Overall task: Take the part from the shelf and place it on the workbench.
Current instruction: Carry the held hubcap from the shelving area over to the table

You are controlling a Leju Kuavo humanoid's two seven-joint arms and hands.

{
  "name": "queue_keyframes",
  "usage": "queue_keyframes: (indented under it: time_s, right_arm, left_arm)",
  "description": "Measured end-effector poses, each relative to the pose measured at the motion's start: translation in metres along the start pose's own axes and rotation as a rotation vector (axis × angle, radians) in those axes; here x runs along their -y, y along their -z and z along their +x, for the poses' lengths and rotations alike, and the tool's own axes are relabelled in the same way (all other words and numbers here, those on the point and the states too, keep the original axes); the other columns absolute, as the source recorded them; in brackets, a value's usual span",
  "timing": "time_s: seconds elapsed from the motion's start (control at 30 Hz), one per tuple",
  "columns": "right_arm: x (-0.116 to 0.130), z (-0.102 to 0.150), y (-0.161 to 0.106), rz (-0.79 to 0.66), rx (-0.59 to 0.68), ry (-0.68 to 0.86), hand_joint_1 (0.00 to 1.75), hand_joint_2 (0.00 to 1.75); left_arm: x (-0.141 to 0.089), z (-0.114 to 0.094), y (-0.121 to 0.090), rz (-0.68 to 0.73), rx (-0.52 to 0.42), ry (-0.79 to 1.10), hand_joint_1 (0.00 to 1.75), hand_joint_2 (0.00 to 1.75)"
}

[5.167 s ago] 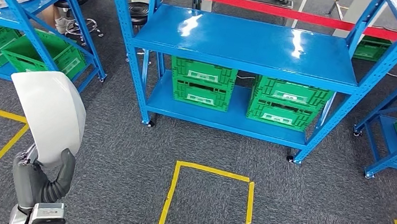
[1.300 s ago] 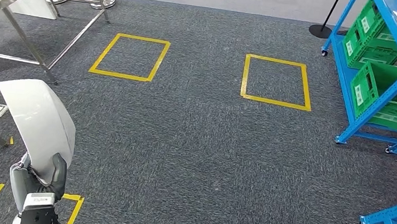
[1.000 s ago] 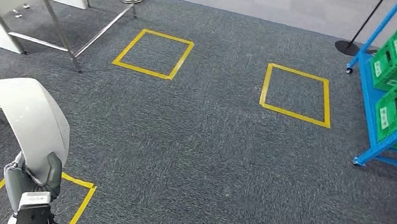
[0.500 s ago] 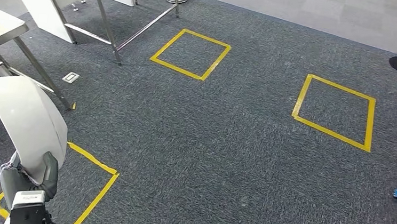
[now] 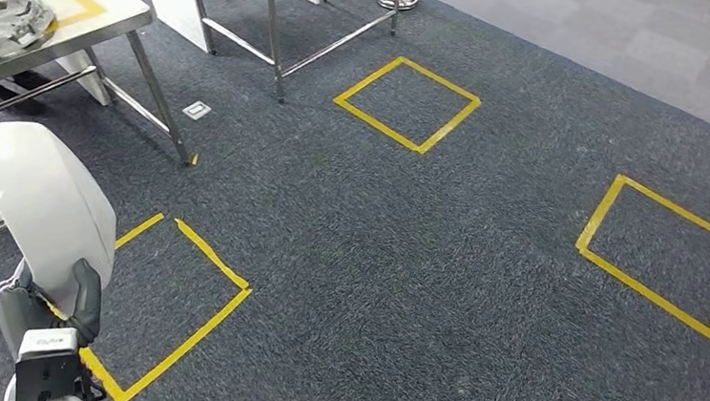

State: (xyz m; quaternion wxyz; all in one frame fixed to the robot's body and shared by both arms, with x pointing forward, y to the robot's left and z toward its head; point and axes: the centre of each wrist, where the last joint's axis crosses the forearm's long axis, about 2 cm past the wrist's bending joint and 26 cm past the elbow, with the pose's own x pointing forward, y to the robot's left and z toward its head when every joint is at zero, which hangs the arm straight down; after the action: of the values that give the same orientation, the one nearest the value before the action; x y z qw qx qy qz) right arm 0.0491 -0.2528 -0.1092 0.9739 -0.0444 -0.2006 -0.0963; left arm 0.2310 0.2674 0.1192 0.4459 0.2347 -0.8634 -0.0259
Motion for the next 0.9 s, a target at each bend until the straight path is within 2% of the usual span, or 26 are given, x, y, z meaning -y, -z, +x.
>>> queue_keyframes:
  time_s: [0.37,0.9]
  right_arm:
    - [-0.001,0.002,0.001,0.032,0.032,-0.011,0.0,0.0]
    - [-0.002,0.001,0.0,0.043,0.028,-0.025,0.0,0.0]
  left_arm:
    - [0.003,-0.001,0.01,0.041,0.028,0.105,1.75,1.75]
    - [0.004,-0.002,0.008,0.08,0.014,0.083,1.75,1.75]
